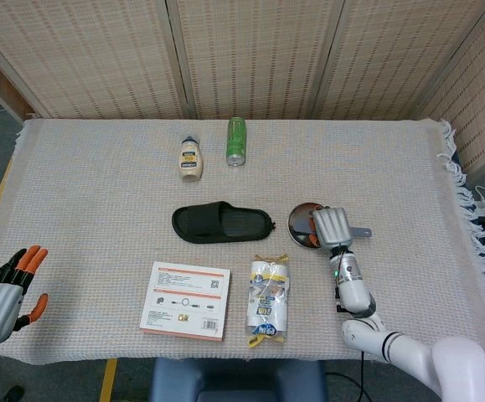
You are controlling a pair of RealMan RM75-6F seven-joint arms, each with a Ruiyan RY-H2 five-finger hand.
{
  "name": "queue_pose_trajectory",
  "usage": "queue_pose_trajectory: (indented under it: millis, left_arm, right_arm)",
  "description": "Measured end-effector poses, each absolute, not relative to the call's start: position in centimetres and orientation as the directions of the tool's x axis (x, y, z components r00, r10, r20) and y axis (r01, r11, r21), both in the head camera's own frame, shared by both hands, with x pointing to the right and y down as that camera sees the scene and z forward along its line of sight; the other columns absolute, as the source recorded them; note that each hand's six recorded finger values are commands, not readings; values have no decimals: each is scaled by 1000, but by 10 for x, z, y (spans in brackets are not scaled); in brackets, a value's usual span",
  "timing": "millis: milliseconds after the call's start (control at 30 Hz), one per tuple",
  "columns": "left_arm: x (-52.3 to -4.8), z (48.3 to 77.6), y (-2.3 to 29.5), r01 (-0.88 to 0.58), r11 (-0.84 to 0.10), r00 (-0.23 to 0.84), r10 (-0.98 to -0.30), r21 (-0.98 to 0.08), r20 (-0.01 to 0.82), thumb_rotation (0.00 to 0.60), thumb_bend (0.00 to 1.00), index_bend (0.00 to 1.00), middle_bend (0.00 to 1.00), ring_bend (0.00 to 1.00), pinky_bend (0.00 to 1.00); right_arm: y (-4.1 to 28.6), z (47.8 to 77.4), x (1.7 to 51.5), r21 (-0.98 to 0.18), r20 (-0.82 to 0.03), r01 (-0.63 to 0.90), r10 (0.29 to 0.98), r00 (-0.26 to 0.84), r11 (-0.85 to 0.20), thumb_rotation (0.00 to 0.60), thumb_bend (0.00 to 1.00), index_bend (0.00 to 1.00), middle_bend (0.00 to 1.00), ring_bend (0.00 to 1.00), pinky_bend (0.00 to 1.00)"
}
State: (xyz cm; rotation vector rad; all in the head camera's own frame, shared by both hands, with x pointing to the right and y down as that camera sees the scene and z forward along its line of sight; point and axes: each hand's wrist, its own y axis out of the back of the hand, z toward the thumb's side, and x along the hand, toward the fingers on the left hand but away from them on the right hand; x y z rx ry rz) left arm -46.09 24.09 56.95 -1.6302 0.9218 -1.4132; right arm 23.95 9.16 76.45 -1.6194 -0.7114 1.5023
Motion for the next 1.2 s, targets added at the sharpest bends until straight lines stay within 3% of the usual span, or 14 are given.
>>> queue_pose_trajectory:
  millis: [500, 1200]
  left_arm:
    - [-461, 569, 241, -32, -433, 119, -896, -901, 427, 600, 437, 0, 0, 0, 187]
    - [-460, 568, 242, -32, -438, 125, -894, -898, 431, 600, 447, 0, 0, 0, 189]
  right_arm:
    - [90, 761, 238, -863, -506, -111, 845, 173, -493, 600, 323, 802, 654, 598, 840]
    - [75, 729, 216, -910, -414, -134, 860, 297, -392, 600, 386, 867, 700, 630, 871]
